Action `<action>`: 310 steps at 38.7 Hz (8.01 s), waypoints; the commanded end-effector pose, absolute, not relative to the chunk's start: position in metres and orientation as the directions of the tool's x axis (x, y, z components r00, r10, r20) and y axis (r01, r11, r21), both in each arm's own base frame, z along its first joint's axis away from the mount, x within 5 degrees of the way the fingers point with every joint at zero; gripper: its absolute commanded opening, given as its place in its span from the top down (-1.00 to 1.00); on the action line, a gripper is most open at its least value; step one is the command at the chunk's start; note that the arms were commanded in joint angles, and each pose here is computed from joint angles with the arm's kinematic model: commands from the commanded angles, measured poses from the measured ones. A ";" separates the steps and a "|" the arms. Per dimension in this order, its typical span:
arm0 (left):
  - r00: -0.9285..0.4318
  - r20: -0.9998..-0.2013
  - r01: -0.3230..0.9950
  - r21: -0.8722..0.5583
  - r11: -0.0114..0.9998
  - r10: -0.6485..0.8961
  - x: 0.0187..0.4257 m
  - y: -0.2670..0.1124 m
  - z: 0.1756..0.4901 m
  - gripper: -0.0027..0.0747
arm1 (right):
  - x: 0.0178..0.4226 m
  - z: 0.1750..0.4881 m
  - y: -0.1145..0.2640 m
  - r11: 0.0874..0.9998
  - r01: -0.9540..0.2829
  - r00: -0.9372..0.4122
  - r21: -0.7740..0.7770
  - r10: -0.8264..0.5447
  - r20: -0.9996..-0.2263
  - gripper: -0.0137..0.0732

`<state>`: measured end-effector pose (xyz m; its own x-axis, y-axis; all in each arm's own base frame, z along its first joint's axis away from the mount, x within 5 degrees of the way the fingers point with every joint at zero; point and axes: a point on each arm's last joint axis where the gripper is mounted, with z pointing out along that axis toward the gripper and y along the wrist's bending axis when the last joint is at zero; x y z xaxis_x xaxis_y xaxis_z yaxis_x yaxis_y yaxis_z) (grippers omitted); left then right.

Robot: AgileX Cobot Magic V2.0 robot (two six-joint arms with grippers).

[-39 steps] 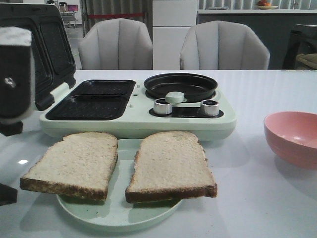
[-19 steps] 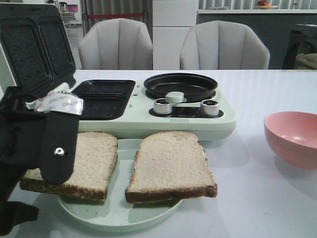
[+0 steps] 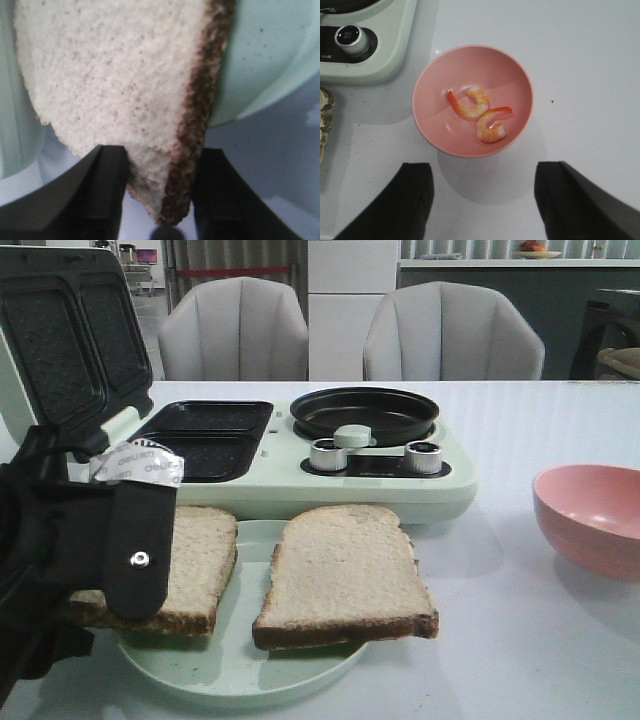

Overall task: Make breakfast with bread and shrimp
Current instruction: 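Reach the left gripper to the nearer bread slice and grasp it, then lift the bread with the left gripper and lay it on the waffle plate, then withdraw the left gripper from the sandwich maker, then reach the right gripper to the remaining bread slice and grasp it, then carry the bread with the right gripper onto the first slice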

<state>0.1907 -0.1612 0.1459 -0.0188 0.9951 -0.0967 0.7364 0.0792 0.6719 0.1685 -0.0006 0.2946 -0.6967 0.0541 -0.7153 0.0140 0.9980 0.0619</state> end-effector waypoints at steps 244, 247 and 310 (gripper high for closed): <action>-0.427 -0.852 0.395 0.124 0.910 0.302 0.114 -0.052 0.357 -0.30 | 0.267 0.194 0.131 0.775 -0.157 -0.957 0.612 0.033 -0.287 -0.56; -0.427 -0.852 0.395 0.124 0.910 0.302 0.114 -0.052 0.357 -0.30 | 0.274 0.189 0.133 0.777 -0.152 -0.960 0.612 0.031 -0.277 -0.56; -0.420 -0.852 0.391 0.141 0.910 0.313 0.114 -0.051 0.357 -0.30 | 0.281 0.296 0.145 0.668 -0.347 -0.824 0.658 0.118 -0.554 0.55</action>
<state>0.1125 -0.0487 0.3423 -0.5094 0.3309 -0.7944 0.3807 0.9145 0.1368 0.2747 0.1392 0.2624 -0.8835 0.0410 -0.4665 -0.3033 0.7089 0.6367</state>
